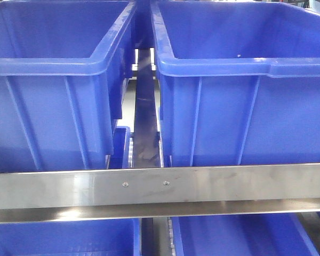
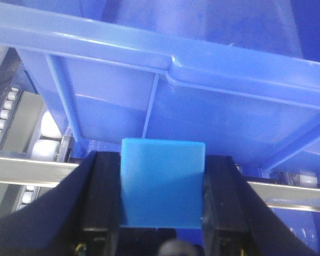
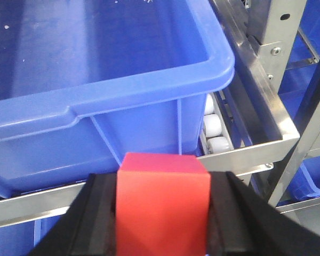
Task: Sort and place red and blue blocks on shelf
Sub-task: 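Raise both grippers with the cubes above the rims of two blue bins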
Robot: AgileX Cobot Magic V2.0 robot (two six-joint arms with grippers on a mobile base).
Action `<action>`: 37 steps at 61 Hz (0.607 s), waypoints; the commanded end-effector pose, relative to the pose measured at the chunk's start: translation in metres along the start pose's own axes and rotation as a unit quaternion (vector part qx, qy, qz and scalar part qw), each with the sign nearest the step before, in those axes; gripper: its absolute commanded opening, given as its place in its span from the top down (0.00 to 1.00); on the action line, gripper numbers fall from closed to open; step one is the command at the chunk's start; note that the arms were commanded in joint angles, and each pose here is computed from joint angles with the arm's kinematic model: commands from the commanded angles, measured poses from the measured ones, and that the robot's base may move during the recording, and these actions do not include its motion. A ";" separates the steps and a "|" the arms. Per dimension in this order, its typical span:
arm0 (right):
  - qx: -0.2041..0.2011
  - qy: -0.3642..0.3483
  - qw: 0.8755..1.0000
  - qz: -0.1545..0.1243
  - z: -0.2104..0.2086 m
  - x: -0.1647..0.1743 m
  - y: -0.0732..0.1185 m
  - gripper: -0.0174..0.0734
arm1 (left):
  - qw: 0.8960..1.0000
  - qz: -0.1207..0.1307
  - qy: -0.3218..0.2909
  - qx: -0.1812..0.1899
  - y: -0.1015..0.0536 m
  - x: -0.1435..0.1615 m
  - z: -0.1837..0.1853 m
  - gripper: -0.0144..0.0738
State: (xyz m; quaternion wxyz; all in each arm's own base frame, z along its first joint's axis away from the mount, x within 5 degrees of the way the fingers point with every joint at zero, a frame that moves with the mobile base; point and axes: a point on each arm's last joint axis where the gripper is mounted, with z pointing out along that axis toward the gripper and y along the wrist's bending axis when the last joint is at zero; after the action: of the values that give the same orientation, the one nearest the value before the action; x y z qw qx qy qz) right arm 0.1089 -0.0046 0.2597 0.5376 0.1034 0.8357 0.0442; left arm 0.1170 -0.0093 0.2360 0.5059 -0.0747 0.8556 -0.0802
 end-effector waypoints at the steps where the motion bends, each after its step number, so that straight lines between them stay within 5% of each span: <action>1: -0.005 -0.053 0.999 -0.010 -0.004 -0.016 0.002 0.75 | 0.999 -0.008 -0.049 0.017 -0.005 -0.016 -0.003 0.70; 37: -0.005 -0.053 0.999 -0.010 -0.004 -0.016 0.002 0.75 | 0.999 -0.008 -0.049 0.017 -0.005 -0.016 -0.003 0.70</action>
State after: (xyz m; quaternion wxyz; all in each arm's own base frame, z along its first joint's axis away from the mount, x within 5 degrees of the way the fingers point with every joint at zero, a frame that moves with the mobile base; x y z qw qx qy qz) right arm 0.1089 -0.0046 0.2597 0.5376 0.1034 0.8357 0.0442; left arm 0.1170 -0.0093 0.2360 0.5059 -0.0747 0.8556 -0.0802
